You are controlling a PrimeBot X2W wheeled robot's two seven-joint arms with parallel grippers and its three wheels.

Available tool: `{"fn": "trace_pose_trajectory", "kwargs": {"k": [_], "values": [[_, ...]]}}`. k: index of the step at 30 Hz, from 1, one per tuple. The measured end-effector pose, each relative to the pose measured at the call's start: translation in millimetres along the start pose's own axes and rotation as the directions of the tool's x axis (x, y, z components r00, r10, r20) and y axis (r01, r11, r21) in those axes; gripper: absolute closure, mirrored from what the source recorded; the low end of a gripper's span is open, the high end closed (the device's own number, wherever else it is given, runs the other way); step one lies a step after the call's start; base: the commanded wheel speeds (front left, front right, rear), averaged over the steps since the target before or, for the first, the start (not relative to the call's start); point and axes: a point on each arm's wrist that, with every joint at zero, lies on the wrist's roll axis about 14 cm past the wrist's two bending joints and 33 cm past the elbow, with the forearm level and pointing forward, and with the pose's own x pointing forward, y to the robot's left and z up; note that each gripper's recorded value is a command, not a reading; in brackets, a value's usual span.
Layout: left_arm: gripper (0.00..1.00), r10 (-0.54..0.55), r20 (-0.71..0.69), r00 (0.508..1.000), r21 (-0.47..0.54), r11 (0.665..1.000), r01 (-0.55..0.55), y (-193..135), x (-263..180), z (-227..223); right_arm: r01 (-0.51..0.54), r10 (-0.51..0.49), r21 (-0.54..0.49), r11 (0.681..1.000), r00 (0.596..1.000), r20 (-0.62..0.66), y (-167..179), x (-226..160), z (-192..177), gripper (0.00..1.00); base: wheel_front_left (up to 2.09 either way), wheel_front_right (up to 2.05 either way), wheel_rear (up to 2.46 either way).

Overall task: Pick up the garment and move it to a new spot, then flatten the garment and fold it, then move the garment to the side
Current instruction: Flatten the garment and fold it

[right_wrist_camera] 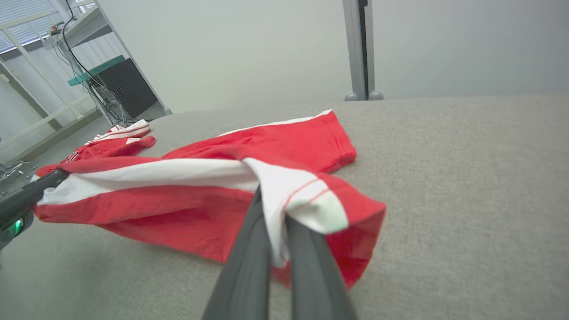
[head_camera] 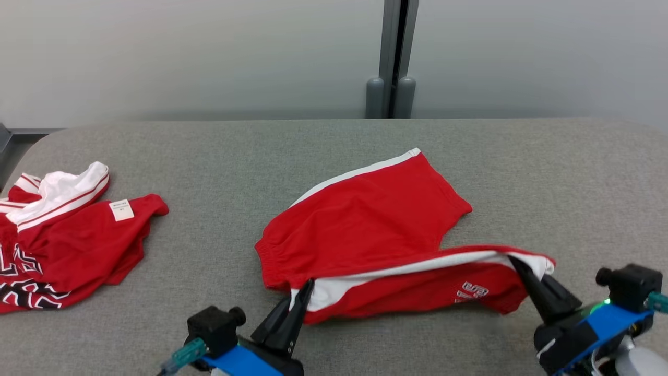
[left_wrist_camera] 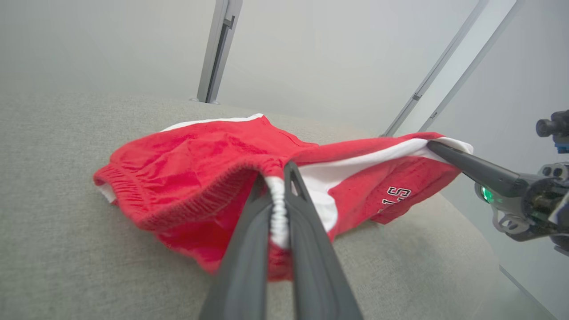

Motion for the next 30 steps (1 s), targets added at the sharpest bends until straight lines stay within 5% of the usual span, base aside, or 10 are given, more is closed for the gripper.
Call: {"fn": "trace_pose_trajectory", "kwargs": {"k": [12, 27, 29, 30], "values": [[1.00, 0.076, 0.056, 0.995, 0.018, 0.997, -0.077, 50, 61, 35, -0.061, 0.056, -0.127, 0.990, 0.998, -0.043, -15, 110, 33, 1.00, 0.00, 0.00, 0.00], [1.00, 0.216, 0.026, 0.976, -0.005, 0.976, -0.216, 111, 96, 25, -0.087, 0.037, -0.204, 0.975, 0.971, -0.237, -29, 219, -15, 1.00, 0.00, 0.00, 0.00], [1.00, 0.224, 0.019, 0.974, -0.008, 0.975, -0.224, 114, 98, 22, -0.083, 0.029, -0.207, 0.975, 0.967, -0.254, -31, 225, -21, 0.51, 0.00, 0.00, 0.00], [1.00, 0.227, 0.015, 0.974, -0.005, 0.974, -0.227, 115, 98, 21, -0.082, 0.024, -0.208, 0.975, 0.964, -0.264, -32, 226, -24, 0.02, 0.00, 0.00, 0.00]]}}
